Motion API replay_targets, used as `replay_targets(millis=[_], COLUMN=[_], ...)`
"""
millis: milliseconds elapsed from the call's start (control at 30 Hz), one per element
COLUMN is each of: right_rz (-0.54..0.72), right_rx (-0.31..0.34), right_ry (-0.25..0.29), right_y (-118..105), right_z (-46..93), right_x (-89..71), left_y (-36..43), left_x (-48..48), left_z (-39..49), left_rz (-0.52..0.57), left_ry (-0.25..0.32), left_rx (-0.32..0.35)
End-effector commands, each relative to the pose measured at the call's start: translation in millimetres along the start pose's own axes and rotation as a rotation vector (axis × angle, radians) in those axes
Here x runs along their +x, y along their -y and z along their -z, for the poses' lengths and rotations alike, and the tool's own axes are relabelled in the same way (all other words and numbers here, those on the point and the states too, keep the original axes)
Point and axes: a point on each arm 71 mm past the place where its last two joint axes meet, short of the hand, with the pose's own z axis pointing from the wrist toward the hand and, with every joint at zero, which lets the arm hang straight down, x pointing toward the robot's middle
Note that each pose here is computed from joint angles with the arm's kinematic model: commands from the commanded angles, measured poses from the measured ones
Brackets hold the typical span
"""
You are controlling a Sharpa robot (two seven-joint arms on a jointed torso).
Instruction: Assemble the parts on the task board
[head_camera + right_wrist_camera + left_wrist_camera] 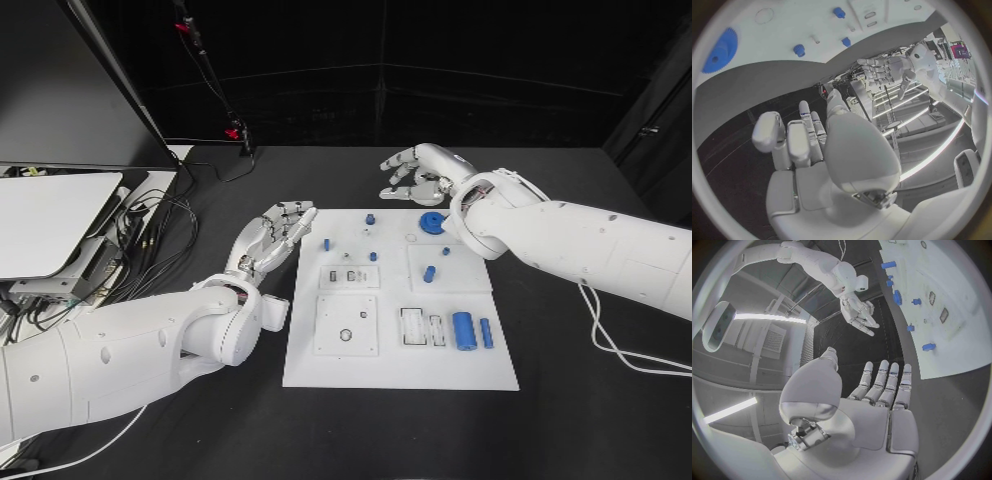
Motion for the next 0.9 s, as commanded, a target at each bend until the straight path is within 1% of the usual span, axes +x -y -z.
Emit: replay_targets(millis=[33,133,233,400,533,633,700,900], right_rz=[-0.120,-0.135,-0.144,-0.161,-0.169,-0.173,-0.162,-0.062], right_rx=[-0.018,-0.018,-0.003,0.034,0.075,0.129,0.166,0.191], right_ry=[0.046,0.057,0.065,0.087,0.093,0.063,0.024,-0.039], right_y=[0.9,9.0,19.0,34.5,45.6,54.5,60.6,69.5], right_z=[12.6,24.5,32.7,40.3,41.7,40.9,40.1,38.5], right_x=[-15.4,-27.5,-36.4,-46.6,-50.0,-47.1,-41.9,-28.8], left_y=[18.8,18.5,18.1,16.9,15.7,14.9,14.1,12.7], left_x=[0.0,-0.3,-0.1,0.3,1.0,1.7,1.8,0.2], left_z=[1.5,1.1,1.0,1.3,1.8,2.2,2.7,4.5], left_rz=[0.001,-0.001,-0.001,0.001,0.002,0.004,0.006,0.005], left_ry=[-0.008,-0.007,-0.007,-0.008,-0.009,-0.011,-0.012,-0.009], left_rx=[0.263,0.264,0.266,0.267,0.266,0.266,0.265,0.263])
